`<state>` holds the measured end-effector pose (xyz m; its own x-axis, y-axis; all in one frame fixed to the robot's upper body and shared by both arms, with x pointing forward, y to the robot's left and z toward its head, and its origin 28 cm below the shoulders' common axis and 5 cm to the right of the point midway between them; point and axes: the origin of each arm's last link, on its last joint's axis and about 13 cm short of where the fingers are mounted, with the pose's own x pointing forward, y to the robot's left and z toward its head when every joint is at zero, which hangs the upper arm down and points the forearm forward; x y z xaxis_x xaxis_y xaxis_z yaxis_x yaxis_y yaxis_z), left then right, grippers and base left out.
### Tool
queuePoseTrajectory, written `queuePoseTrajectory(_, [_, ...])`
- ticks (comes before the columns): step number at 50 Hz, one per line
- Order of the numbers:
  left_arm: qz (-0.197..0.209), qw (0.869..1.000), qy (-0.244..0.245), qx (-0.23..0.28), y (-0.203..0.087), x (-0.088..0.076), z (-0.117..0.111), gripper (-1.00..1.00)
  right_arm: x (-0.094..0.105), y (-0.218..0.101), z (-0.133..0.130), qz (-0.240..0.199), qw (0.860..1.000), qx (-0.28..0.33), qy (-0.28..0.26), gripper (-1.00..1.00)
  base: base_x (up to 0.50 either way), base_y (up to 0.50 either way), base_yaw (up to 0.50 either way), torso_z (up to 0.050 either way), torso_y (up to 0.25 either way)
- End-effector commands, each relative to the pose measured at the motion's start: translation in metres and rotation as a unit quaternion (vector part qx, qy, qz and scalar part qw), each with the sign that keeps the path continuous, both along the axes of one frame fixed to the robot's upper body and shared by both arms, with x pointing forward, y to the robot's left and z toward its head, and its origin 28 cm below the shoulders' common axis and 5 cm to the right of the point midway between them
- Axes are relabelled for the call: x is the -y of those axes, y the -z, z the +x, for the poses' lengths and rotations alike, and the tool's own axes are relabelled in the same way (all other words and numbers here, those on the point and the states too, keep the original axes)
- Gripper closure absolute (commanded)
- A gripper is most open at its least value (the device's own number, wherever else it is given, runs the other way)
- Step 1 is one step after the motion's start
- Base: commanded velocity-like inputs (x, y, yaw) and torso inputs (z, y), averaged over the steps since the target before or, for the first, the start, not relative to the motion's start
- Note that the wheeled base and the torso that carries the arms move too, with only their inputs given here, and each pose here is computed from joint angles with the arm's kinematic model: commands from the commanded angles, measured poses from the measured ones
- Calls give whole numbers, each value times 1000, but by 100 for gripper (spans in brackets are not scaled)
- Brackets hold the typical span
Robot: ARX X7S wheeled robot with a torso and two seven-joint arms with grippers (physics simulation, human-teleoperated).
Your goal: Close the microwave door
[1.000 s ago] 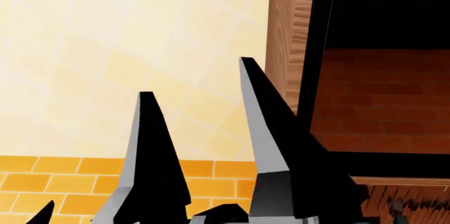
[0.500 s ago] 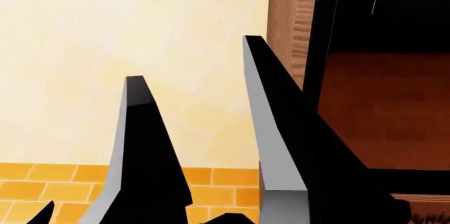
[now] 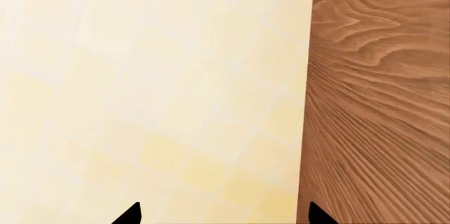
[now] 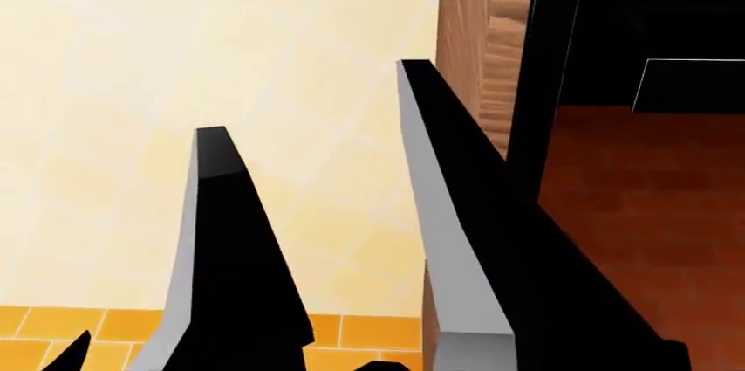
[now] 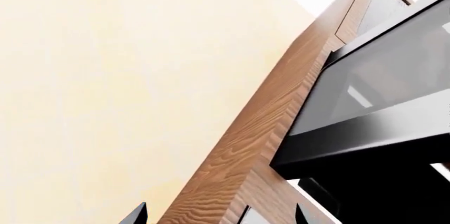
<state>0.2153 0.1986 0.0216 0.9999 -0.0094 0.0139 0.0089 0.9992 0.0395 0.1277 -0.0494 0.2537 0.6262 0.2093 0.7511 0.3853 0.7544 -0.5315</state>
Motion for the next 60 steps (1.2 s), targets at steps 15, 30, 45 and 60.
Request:
queuePoseTrajectory(15, [2,1000,0,0,0,0,0,-100,7,-32,-2,7,1000,13,11,-100,0,0,0,0,0])
queuePoseTrajectory(30, [1,1000,-1,0,1,1,0,-100,5,-60,2,-8,1000,28,-10,-100,0,0,0,0,0])
queuePoseTrajectory(45, [1,1000,-2,0,0,0,0,-100,8,-80,5,-9,999,25,-17,-100,0,0,0,0,0])
queuePoseTrajectory(60, [3,1000,-3,-1,-3,-4,2,-100,13,-113,6,4,999,34,-26,-100,0,0,0,0,0])
